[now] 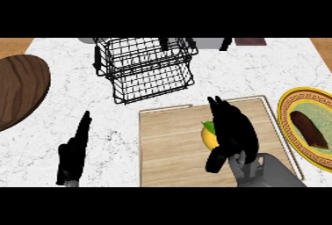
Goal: Pick the lemon from the tray and place it in the tiered basket
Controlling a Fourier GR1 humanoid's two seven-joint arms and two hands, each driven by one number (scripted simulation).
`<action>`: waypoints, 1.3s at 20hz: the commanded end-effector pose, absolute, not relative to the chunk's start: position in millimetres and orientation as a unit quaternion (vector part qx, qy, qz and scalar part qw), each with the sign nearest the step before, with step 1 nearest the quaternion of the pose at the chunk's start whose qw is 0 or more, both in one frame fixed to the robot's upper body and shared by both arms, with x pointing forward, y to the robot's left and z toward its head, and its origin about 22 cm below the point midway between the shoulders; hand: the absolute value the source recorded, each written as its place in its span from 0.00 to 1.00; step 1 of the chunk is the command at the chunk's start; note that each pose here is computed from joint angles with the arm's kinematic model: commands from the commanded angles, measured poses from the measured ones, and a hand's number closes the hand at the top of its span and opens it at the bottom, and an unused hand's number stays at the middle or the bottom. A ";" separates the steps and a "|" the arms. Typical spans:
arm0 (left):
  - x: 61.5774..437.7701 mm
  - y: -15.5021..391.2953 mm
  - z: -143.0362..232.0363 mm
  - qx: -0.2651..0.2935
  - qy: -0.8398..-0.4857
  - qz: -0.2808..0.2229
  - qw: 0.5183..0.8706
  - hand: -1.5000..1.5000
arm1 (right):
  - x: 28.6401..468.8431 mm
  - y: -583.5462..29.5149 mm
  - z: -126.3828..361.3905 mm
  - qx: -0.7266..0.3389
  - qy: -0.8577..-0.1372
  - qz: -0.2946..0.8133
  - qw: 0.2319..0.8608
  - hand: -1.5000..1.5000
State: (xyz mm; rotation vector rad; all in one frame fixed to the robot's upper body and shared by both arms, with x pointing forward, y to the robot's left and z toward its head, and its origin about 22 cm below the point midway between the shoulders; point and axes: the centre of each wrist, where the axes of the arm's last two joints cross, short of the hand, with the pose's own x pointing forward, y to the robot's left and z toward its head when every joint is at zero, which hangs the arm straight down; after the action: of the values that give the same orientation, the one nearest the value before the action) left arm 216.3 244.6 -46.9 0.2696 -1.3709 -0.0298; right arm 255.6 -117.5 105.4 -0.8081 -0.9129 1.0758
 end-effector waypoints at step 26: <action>209.9 251.3 -53.4 0.117 -0.601 -0.005 0.790 0.50 | 274.1 -116.5 62.0 -0.359 -0.323 0.499 0.720 1.00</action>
State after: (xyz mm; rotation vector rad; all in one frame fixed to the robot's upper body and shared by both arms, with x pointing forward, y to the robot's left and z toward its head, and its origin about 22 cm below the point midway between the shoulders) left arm 216.7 247.1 -44.9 0.2642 -1.3586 -0.0234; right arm 273.3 -124.3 61.1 -0.7811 -0.7616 1.0973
